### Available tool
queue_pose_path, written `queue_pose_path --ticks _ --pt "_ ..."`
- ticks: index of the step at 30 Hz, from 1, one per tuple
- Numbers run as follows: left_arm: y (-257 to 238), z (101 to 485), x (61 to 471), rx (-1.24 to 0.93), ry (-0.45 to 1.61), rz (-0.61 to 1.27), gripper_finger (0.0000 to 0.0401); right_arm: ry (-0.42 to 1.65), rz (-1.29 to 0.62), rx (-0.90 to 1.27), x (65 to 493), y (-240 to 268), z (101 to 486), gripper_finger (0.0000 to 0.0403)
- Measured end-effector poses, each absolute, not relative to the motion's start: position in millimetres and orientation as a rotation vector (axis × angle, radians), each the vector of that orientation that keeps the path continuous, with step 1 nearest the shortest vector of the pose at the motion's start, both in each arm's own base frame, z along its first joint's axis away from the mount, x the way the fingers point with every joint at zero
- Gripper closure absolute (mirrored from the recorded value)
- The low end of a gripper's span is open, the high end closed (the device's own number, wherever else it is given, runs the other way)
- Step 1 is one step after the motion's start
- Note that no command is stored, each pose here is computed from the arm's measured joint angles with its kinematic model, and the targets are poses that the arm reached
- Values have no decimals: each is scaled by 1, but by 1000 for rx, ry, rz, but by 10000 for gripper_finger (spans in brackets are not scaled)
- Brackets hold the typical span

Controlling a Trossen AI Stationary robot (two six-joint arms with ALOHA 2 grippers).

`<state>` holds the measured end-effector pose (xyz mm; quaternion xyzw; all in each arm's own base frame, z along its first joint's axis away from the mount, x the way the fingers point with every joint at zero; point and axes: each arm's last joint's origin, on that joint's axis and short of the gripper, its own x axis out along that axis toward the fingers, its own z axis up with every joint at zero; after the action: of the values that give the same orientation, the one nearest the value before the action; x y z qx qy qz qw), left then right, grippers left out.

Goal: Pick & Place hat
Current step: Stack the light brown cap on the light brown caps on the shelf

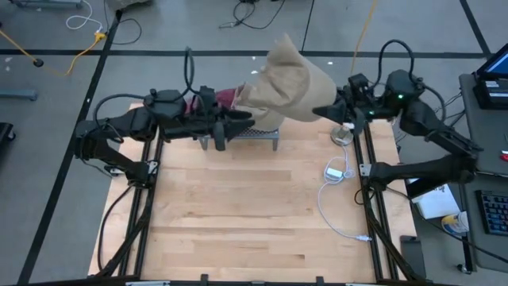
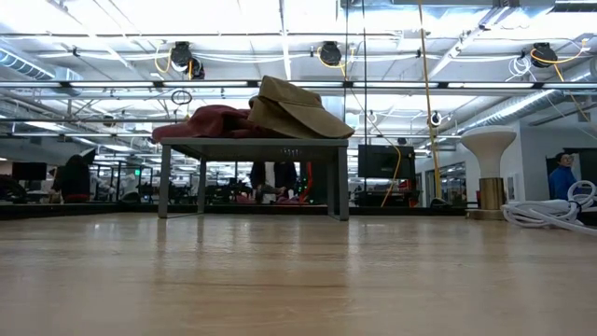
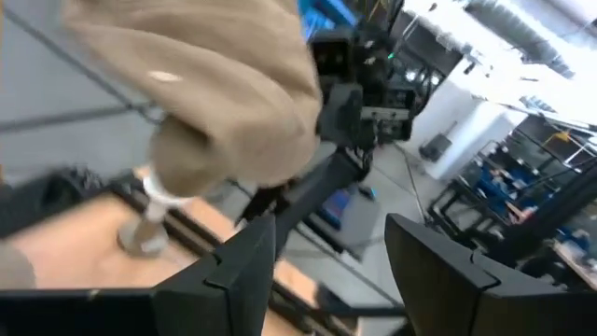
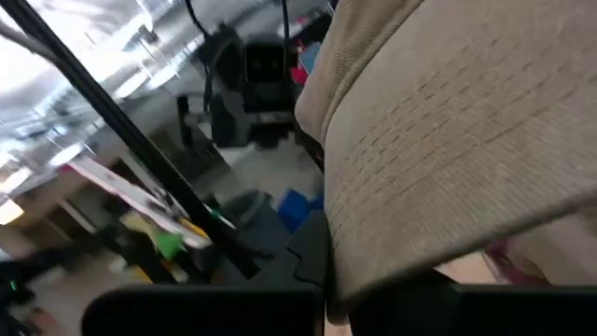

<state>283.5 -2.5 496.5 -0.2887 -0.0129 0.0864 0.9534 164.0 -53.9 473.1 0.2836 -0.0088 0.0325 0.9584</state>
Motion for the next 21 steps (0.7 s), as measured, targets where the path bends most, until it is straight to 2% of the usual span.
queue_pose_path --ticks 11,21 --pt "11 486 282 -680 67 240 192 109 67 500 114 -33 465 397" --pt "24 485 282 -691 66 242 192 86 151 482 88 -20 468 397"
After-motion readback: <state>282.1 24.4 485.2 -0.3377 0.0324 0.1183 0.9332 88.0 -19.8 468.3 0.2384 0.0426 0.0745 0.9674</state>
